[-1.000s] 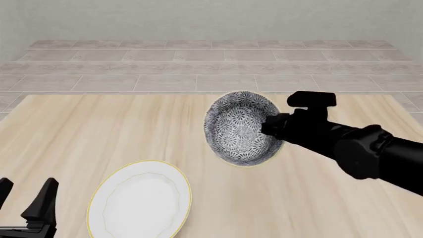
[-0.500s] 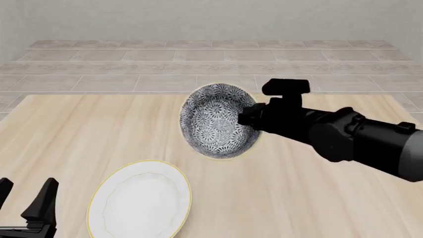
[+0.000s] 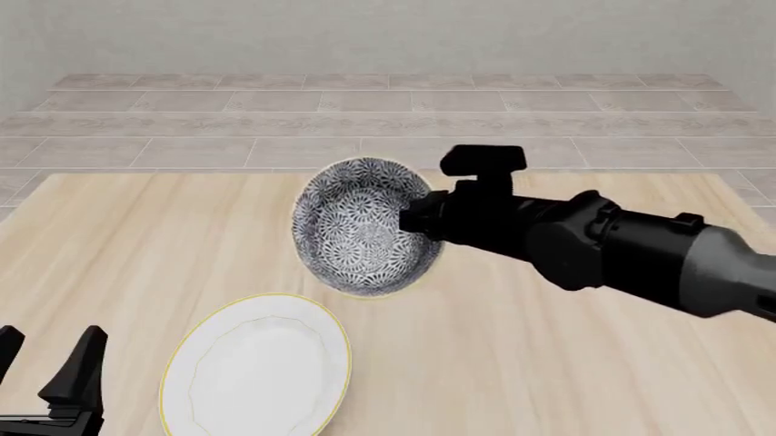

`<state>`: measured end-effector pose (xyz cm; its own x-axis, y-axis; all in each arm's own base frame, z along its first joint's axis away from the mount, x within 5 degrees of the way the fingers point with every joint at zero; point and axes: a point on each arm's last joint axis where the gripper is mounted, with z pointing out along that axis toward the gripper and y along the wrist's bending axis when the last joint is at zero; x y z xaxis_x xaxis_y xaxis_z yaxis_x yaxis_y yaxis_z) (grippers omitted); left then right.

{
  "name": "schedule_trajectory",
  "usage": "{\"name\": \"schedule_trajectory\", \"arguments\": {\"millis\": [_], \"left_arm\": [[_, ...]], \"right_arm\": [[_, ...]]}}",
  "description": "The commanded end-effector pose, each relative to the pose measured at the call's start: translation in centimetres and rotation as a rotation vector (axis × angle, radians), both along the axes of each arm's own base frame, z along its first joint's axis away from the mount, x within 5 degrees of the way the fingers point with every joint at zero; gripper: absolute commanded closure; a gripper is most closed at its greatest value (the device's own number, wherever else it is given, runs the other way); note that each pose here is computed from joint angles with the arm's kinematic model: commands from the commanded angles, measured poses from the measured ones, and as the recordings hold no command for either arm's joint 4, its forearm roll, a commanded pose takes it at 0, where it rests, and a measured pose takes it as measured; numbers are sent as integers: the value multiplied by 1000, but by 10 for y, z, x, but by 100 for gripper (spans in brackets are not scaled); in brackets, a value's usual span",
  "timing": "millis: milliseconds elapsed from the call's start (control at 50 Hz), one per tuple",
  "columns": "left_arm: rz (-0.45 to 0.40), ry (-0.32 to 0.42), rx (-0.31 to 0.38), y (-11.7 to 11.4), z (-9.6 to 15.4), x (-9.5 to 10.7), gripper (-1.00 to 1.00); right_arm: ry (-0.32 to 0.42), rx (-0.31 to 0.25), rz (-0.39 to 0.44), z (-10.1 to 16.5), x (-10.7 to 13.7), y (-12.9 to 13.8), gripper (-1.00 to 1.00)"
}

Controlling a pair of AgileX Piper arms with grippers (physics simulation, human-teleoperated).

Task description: Put the bowl on the plate.

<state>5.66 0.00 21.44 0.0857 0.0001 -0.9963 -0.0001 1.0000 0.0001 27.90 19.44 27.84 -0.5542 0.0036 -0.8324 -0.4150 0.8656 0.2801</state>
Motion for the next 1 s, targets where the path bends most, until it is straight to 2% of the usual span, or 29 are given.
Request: {"name": "schedule_trajectory", "arguments": {"millis": [20,220,1000], "left_arm": [[0,0,0,0,0,0,-100],[0,0,0,0,0,0,-100],[0,0,0,0,0,0,-100]], "right_arm": [[25,35,13,-2,1,15,100],[47,34,45,-12,1,33,100],[76,66,110,-32,-6,72,100]]}}
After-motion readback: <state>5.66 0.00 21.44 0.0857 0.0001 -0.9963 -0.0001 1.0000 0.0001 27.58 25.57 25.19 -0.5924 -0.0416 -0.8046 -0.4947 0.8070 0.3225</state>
